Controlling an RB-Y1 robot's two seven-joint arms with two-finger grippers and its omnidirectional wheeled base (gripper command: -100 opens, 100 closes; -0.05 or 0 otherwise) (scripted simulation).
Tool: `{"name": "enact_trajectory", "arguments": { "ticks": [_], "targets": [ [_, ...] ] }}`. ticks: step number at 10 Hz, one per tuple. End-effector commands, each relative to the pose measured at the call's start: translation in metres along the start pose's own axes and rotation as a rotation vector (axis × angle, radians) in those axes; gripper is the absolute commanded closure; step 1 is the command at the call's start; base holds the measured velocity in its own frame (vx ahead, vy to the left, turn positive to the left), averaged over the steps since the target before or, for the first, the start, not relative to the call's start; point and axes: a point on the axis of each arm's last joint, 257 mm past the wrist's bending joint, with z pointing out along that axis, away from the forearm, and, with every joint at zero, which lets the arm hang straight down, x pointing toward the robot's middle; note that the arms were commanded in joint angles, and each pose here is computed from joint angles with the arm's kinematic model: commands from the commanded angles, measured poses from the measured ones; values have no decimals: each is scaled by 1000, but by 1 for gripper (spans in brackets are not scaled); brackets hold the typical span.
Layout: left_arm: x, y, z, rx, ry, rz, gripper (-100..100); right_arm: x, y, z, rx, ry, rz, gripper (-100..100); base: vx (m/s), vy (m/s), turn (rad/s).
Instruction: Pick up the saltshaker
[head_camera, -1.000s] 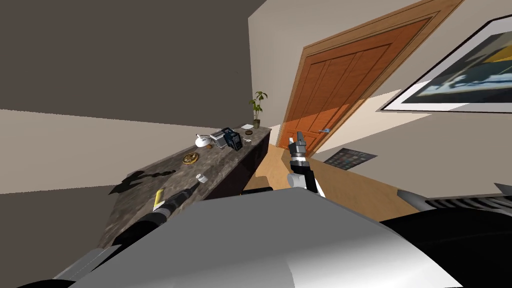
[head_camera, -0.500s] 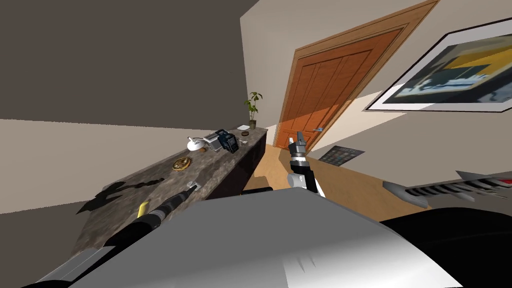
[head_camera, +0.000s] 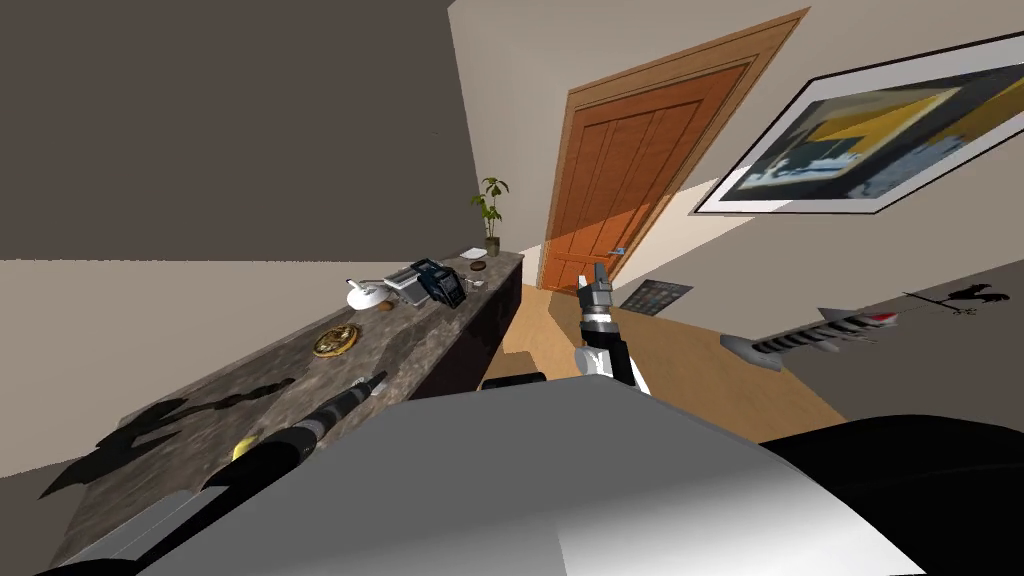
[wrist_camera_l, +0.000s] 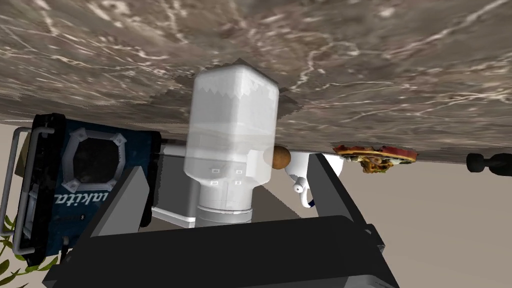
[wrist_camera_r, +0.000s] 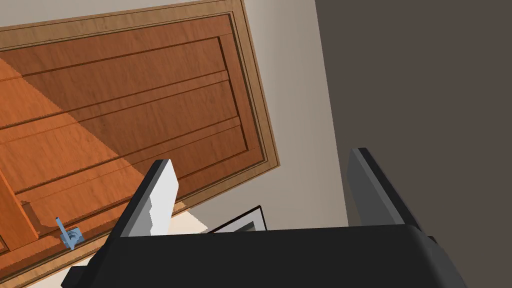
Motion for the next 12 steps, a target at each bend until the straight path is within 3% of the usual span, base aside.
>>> {"name": "enact_trajectory", "arguments": {
  "ticks": [1, 5, 7, 12],
  "targets": [
    [-9, 25, 8, -66, -13, -51, -100, 0, 0, 0, 0, 0, 0, 0, -329, 49, -427],
    [-19, 68, 15, -164, -30, -116, -100, 0, 0, 0, 0, 0, 0, 0, -195, -22, -373],
    [-31, 98, 21, -239, -55, -185, -100, 0, 0, 0, 0, 0, 0, 0, -197, -54, -390],
    [-40, 140, 22, -336, -82, -259, -100, 0, 0, 0, 0, 0, 0, 0, -151, -46, -305]
  ]
}}
